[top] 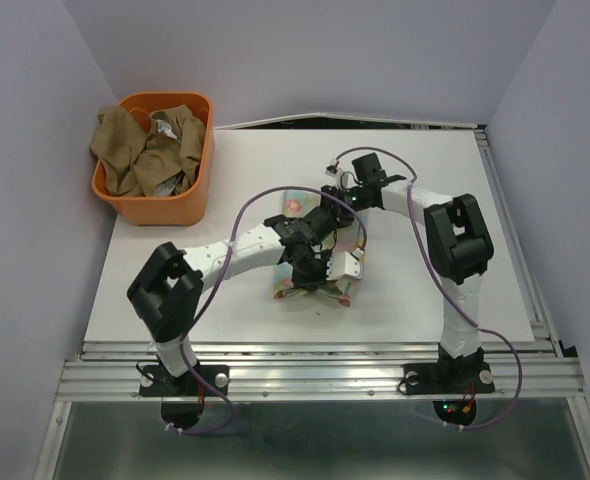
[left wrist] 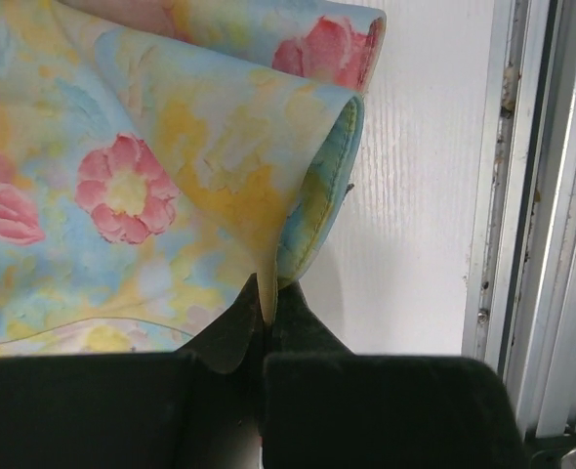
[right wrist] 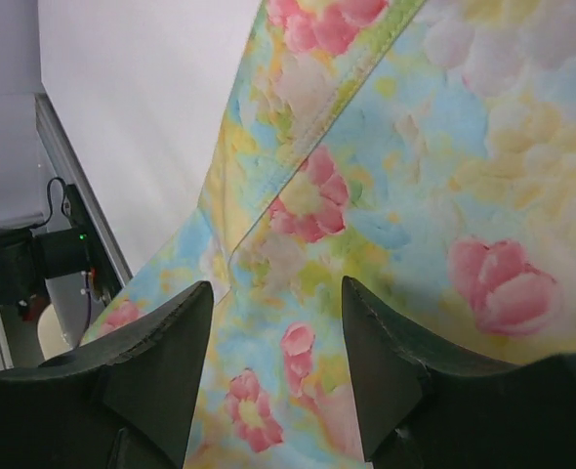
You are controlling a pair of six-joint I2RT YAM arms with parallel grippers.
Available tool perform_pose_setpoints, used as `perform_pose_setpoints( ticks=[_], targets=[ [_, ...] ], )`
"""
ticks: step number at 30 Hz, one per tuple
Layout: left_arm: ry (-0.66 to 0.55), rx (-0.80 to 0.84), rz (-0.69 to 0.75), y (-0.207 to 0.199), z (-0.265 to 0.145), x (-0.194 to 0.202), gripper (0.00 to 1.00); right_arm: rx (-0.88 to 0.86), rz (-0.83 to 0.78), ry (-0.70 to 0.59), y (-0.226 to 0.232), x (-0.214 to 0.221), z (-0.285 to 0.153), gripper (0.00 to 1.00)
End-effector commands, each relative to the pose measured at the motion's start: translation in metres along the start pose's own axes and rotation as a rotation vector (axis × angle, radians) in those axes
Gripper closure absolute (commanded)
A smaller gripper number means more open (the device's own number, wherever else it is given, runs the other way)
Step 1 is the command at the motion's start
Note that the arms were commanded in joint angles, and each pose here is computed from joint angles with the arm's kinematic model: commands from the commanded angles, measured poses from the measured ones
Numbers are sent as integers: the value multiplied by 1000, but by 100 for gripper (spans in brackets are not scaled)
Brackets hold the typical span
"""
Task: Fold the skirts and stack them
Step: Fold the skirt
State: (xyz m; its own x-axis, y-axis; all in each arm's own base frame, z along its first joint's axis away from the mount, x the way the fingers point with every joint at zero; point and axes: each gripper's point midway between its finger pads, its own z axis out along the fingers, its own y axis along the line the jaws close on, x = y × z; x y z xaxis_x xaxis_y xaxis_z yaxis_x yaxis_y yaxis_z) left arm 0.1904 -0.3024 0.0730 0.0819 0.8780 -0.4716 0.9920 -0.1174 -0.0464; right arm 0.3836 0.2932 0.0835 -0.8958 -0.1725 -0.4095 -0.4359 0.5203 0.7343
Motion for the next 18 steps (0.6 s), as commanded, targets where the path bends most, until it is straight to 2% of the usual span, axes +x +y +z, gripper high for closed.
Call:
perform_pose_setpoints(
  ticks=[1,5,7,13,18],
  targets=[
    [-39,31,-34,-5,-21,-20,100,-82,41,73,0,37,28,40],
    [-60,-3,-25,8,-36,-36,100,-95,105,166,-17,102,41,41],
    [-62,-18,-23,12,-41,-39,100,-92,114,188,-19,116,44,40],
    [-75,-117,9,38,-64,-57,100,-127,83,260,6,138,41,40],
    [-80,-120,27,40,-70,-59,100,-142,35,247,31,125,28,39]
  ],
)
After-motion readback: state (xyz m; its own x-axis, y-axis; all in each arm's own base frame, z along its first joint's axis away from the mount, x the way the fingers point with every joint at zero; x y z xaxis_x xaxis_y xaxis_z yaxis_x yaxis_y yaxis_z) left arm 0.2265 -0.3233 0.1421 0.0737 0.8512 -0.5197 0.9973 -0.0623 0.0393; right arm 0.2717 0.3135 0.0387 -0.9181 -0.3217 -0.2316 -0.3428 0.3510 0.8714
